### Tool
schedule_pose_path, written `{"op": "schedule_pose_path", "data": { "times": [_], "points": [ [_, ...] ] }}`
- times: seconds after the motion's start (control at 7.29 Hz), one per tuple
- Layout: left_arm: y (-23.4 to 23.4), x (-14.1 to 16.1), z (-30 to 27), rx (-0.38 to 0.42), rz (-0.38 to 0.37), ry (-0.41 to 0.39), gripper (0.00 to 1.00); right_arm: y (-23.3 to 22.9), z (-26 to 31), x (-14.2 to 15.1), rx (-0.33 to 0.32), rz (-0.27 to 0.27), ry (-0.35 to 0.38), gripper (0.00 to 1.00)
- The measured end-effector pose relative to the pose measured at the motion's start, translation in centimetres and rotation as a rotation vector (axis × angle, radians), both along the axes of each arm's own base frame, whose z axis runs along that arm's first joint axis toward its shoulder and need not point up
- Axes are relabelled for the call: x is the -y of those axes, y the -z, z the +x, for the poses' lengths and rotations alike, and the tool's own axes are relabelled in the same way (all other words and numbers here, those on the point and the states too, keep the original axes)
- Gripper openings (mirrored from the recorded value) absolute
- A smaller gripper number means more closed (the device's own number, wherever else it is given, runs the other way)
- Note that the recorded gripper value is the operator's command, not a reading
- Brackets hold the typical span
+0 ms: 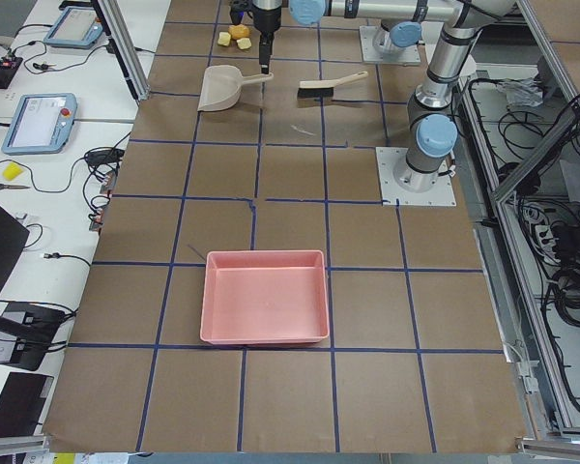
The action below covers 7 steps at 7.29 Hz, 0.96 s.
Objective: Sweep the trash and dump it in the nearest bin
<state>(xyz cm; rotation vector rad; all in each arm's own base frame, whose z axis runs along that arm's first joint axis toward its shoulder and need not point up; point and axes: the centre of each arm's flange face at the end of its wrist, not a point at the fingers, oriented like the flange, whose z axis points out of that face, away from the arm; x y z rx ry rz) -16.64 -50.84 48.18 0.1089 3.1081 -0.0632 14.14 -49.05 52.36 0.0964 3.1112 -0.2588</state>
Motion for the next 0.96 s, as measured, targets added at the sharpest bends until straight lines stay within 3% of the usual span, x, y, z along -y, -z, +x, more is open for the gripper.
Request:
{"op": "schedule_pose_path", "data": {
  "times": [0.27, 0.55, 0.96],
  "points": [
    [-0.1, -0.7, -0.2, -0.009, 0.005, -0.009, 1.0, 0.0, 0.0, 0.0, 0.0, 0.0, -0.001, 1.0],
    [1.3, -3.4, -2.9, -0.009, 0.035, -0.053, 1.0, 0.0, 0.0, 0.0, 0.0, 0.0, -0.002, 1.0],
    [2.6, -6.4, -6.5, -0.044, 0.07, -0.029, 1.0, 0.0, 0.0, 0.0, 0.0, -0.001, -0.002, 1.0]
  ]
}}
